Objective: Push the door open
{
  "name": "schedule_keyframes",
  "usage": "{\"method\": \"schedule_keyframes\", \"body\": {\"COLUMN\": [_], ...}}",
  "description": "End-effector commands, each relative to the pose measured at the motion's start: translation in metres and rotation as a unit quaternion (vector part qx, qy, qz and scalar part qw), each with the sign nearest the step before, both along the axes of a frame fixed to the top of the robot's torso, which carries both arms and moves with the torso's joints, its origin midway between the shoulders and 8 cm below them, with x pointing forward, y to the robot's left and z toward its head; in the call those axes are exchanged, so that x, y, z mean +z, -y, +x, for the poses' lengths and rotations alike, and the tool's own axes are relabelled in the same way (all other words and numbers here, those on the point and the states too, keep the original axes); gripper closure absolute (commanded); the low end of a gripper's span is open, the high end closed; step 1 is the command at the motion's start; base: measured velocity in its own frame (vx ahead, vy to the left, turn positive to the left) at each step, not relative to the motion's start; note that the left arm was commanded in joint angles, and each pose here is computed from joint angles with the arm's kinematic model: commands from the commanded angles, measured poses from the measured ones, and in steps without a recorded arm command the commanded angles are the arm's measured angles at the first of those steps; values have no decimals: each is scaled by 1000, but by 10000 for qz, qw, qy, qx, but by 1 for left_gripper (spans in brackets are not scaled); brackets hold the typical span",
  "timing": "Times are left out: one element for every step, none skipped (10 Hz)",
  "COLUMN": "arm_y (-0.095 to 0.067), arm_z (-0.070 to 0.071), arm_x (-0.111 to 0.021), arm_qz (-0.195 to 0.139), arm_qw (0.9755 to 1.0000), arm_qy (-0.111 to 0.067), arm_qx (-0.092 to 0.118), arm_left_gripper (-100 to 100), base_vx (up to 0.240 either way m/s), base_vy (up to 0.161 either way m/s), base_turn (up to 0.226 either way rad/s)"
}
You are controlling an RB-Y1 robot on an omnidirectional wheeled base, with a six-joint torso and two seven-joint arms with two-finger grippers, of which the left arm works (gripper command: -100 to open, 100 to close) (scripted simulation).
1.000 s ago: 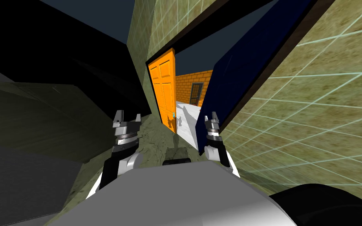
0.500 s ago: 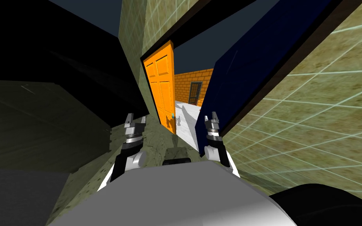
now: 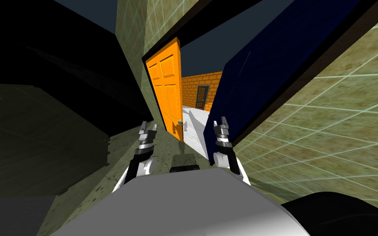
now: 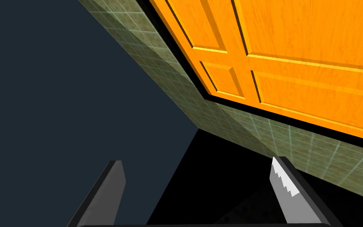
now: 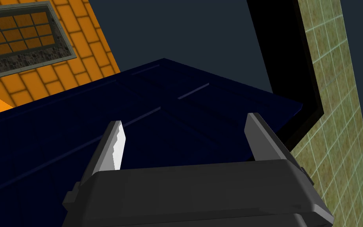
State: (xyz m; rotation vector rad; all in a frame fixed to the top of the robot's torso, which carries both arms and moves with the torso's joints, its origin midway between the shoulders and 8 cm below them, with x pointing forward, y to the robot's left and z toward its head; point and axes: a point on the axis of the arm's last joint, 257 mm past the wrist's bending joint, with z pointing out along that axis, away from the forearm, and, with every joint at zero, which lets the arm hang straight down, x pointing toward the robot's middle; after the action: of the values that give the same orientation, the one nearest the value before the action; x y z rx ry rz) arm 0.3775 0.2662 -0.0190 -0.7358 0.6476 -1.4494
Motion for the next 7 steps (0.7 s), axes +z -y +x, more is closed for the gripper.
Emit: {"method": "schedule_keyframes", "body": {"arm_y": [5, 8, 12, 15, 19, 22, 26], "arm_z": [7, 12, 16, 20, 24, 28, 32], "arm_x": [-14, -23, -33, -42, -52, -62, -73], "arm_qz": [0, 2, 3, 5, 9, 14, 19], "arm_qw": [9999, 9997, 9995, 9992, 9987, 9981, 9975], "arm_qy": [-126, -205, -292, -373, -466, -553, -645], "arm_qx": [-59, -95, -134, -174, -214, -255, -298], "arm_left_gripper": [-100, -100, -100, -100, -100, -100, -100], "base_vx": [95, 97, 102, 94, 86, 86, 100], "base_vy": [64, 68, 66, 66, 58, 68, 74], "base_turn": [-82, -90, -96, -78, -93, -80, -113]}}
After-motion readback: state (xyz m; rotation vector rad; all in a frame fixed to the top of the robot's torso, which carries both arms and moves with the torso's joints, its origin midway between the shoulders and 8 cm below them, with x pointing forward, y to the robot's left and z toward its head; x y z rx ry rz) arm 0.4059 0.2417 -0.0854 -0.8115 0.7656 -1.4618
